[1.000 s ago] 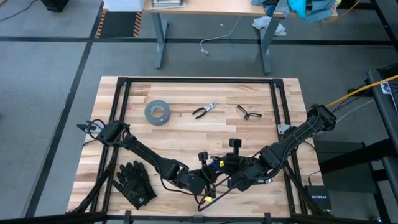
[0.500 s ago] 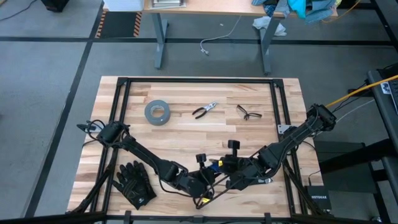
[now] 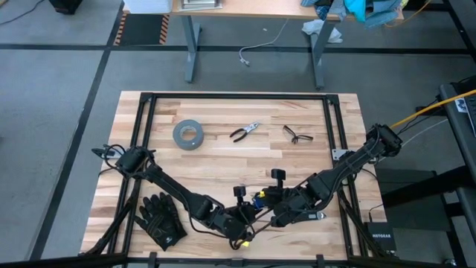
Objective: Coil cords
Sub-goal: Coil the blue wire cable onto the black spool
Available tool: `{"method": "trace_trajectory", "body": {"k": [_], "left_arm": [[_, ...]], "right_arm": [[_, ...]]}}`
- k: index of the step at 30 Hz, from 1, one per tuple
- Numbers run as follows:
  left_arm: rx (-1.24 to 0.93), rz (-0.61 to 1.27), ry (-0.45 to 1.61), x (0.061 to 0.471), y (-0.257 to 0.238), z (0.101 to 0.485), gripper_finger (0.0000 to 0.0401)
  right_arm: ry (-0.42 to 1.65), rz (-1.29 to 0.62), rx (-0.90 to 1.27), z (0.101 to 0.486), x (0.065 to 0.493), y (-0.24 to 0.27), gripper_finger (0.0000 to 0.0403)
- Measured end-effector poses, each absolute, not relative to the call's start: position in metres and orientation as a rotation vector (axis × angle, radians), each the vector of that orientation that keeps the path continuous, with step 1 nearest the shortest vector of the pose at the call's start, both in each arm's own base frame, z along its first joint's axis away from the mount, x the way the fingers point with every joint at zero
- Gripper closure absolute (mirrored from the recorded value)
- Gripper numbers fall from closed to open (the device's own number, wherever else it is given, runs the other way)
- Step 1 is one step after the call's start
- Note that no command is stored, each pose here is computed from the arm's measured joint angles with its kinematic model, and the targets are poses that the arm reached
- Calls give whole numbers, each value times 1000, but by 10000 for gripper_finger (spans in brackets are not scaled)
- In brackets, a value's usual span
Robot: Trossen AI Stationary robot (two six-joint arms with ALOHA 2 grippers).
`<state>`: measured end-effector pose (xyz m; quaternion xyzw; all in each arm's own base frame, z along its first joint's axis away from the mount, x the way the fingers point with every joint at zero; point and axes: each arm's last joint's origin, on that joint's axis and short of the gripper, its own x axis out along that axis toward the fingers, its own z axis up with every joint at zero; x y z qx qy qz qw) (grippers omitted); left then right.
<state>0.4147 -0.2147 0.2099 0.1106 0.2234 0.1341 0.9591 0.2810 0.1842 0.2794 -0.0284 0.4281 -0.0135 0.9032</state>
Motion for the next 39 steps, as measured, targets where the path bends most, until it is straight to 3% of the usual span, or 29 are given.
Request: {"method": "trace_trajectory", "body": {"k": [39], "left_arm": [[199, 263, 450, 420, -206, 211, 399]], "right_arm": [[906, -3, -55, 272, 286, 188, 400]]}}
